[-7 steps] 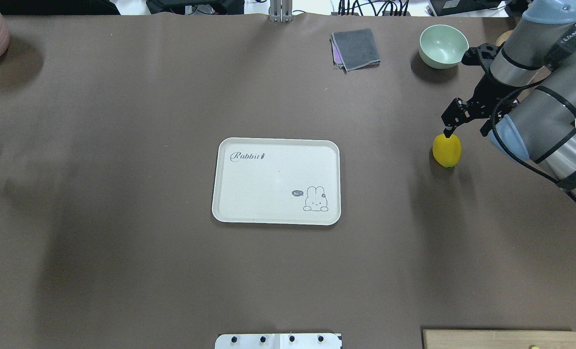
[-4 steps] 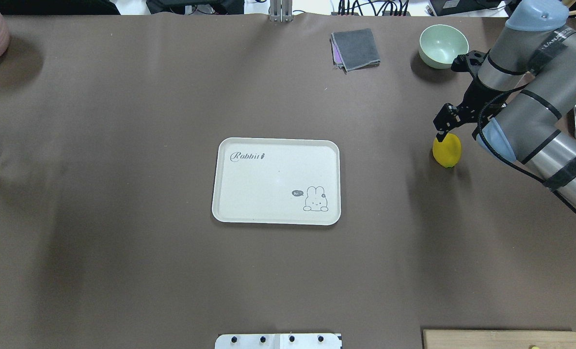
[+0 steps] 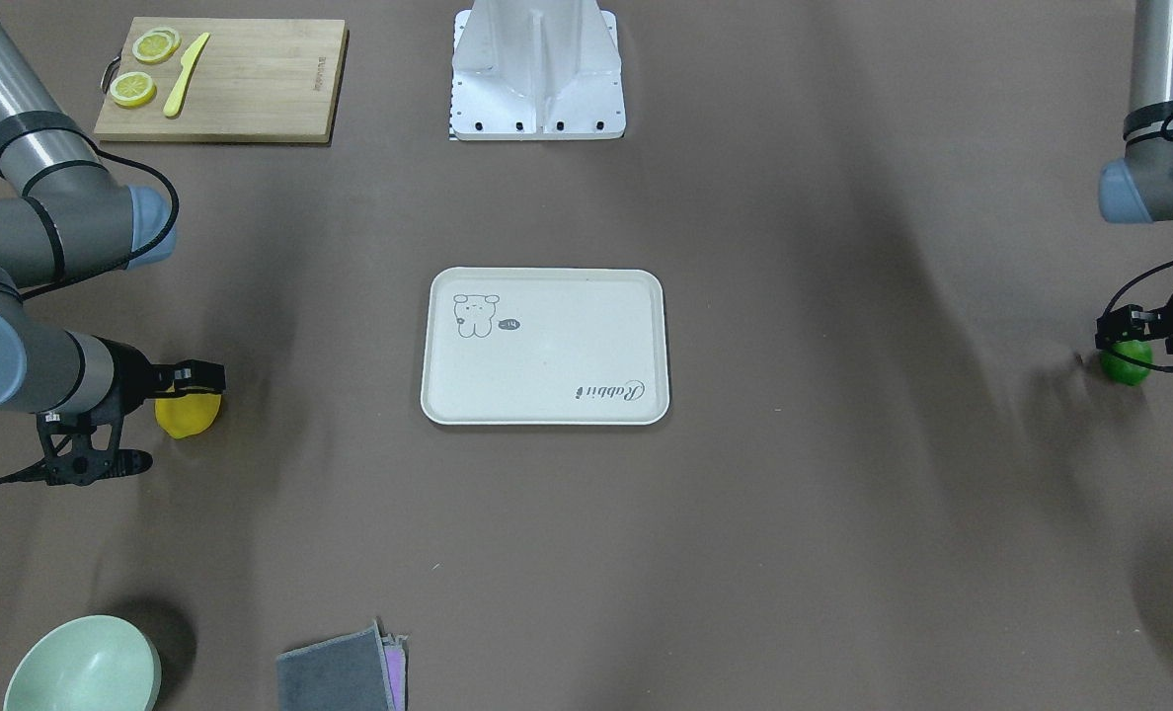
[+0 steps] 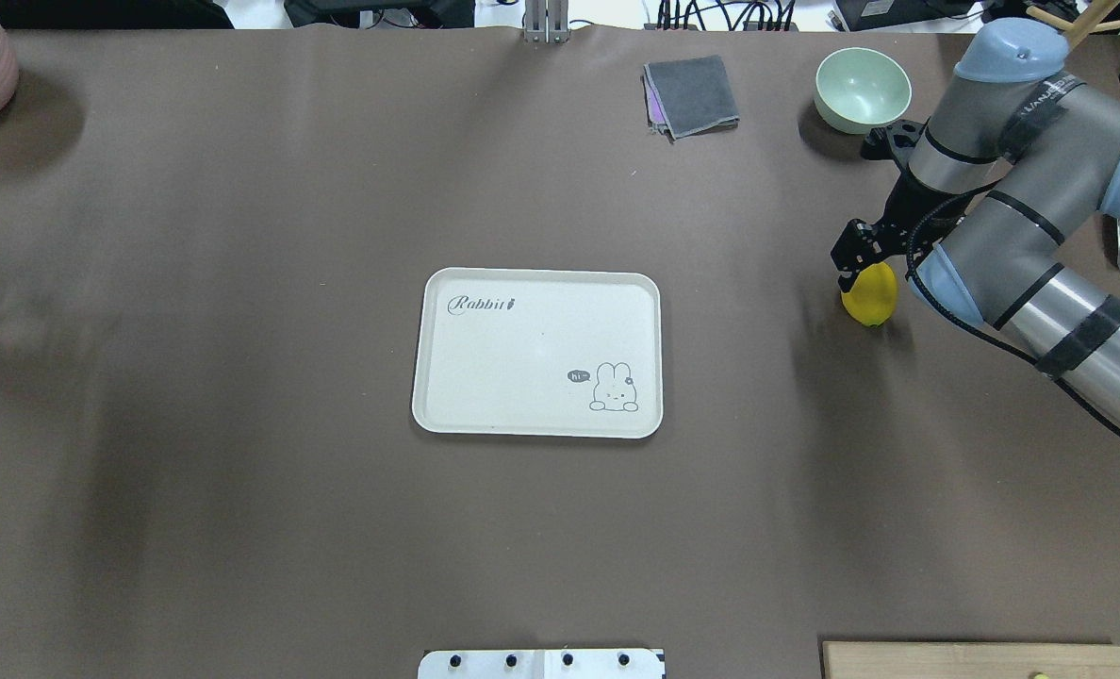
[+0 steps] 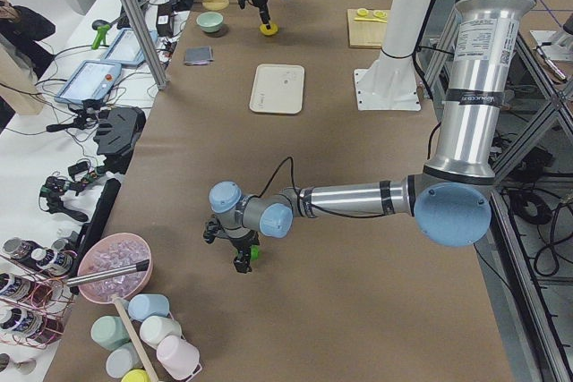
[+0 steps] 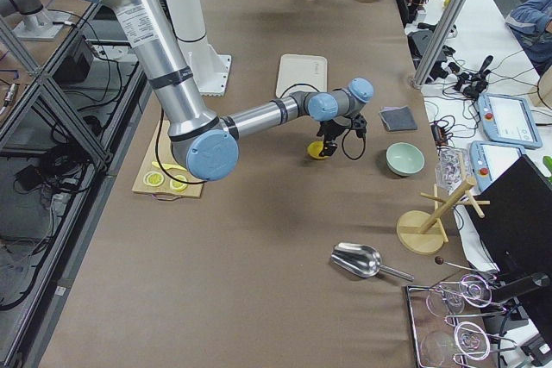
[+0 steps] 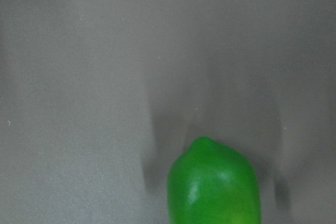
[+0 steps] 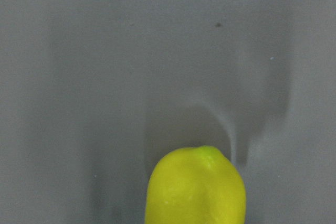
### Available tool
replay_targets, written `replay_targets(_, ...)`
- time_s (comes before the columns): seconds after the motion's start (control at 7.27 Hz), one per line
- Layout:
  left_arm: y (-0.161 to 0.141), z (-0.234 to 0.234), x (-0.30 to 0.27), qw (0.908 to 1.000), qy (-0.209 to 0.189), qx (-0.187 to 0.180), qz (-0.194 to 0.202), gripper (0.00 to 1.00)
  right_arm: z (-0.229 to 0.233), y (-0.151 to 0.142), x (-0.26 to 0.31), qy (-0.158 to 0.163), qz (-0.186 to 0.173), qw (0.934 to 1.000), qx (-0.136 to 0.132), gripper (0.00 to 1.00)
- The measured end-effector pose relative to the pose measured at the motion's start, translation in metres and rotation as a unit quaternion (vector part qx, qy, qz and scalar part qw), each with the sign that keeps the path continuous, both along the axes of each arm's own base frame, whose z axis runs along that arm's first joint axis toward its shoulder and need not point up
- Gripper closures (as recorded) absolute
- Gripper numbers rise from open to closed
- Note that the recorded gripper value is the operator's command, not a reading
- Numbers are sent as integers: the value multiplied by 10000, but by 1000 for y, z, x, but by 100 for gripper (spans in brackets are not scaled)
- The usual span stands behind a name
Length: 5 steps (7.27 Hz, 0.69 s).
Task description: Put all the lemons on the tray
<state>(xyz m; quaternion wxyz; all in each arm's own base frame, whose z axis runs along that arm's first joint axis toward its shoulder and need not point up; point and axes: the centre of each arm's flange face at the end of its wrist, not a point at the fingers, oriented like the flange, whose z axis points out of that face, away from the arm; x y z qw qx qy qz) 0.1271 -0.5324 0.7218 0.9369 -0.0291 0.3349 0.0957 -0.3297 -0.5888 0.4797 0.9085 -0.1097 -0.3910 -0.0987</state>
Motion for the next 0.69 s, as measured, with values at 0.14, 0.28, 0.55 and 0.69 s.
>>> replay_targets(0.14, -5, 0, 2, 10000, -5, -17, -8, 59, 5, 0, -2, -9, -14, 10000, 15, 11)
replay_targets(0.28, -7, 0, 3, 10000, -8, -31, -16, 88, 9, 0, -4, -6, -26, 10000, 12, 17)
replay_targets(0.55, -15, -10, 7, 10000, 64, -34, -7, 100, 15, 0, -7, 4, -47, 10000, -10, 42)
replay_targets(0.69, -16, -22, 9, 9997, 224, -105, 23, 100, 16, -1, -7, 3, -51, 10000, -16, 68)
